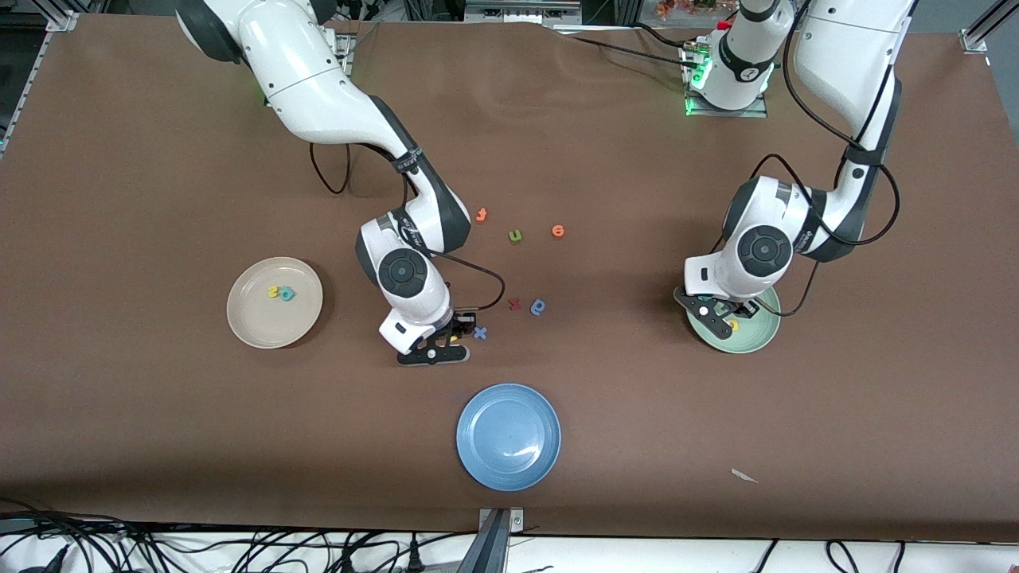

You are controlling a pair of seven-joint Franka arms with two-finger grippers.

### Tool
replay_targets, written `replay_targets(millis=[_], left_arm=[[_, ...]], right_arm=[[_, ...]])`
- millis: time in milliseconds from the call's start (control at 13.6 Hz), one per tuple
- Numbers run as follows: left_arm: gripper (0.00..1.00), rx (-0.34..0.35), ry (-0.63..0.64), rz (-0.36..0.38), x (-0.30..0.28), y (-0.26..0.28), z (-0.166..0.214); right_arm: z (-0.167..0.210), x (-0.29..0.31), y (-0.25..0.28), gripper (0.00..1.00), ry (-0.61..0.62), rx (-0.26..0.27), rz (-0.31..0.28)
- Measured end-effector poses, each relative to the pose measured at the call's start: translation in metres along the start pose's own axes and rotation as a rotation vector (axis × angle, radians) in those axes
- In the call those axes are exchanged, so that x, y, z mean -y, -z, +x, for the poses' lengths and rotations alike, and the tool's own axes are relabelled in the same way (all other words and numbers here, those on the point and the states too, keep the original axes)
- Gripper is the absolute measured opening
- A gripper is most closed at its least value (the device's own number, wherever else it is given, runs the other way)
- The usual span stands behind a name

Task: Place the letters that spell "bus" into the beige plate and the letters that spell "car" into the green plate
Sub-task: 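Place the teal r on the green plate with the left gripper, then place the yellow u on the beige plate with the right gripper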

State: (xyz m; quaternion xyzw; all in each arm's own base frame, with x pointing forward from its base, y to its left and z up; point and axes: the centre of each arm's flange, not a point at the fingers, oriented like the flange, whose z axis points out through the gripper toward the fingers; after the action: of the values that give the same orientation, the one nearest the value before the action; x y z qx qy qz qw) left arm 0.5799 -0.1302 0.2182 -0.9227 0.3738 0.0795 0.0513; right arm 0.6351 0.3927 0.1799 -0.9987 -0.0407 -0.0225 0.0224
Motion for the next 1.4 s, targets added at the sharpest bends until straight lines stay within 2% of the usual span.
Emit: replay_targets(millis=[221, 294, 442, 663, 810, 1031, 1178, 1399], left_arm=[[0.90, -0.032, 0.050, -0.026, 0.004, 0.047, -0.003], [0.99, -0.046, 0.088, -0.056, 0.006, 0.069, -0.004], [1.00, -0.080, 0.179, -0.091, 0.007, 0.116, -0.004], [1.00, -0.136, 0.415, -0.106, -0.007, 0.192, -0.011], [1.00, -0.186, 0.516, -0.099, 0.005, 0.238, -0.039], [1.00, -0.266, 0.625, -0.061, 0.038, 0.303, -0.106], [1.00, -0.279, 0.666, -0.050, 0.043, 0.330, -0.139], [1.00, -0.224, 0.684, -0.089, 0.042, 0.337, -0.157]], right_arm=[[0.000, 0.000, 0.001, 0.29, -0.003, 0.000, 0.000], [0.000, 0.000, 0.001, 0.29, -0.005, 0.000, 0.001], [0.000, -0.002, 0.004, 0.29, -0.012, 0.006, 0.000], [0.002, -0.026, 0.031, 0.29, -0.031, 0.034, -0.012], [0.001, -0.064, 0.060, 0.29, -0.002, 0.076, -0.026], [-0.018, -0.153, 0.088, 0.29, 0.059, 0.137, -0.031], [-0.035, -0.218, 0.095, 0.29, 0.101, 0.172, -0.054], [-0.060, -0.316, 0.092, 0.29, 0.122, 0.225, -0.101]])
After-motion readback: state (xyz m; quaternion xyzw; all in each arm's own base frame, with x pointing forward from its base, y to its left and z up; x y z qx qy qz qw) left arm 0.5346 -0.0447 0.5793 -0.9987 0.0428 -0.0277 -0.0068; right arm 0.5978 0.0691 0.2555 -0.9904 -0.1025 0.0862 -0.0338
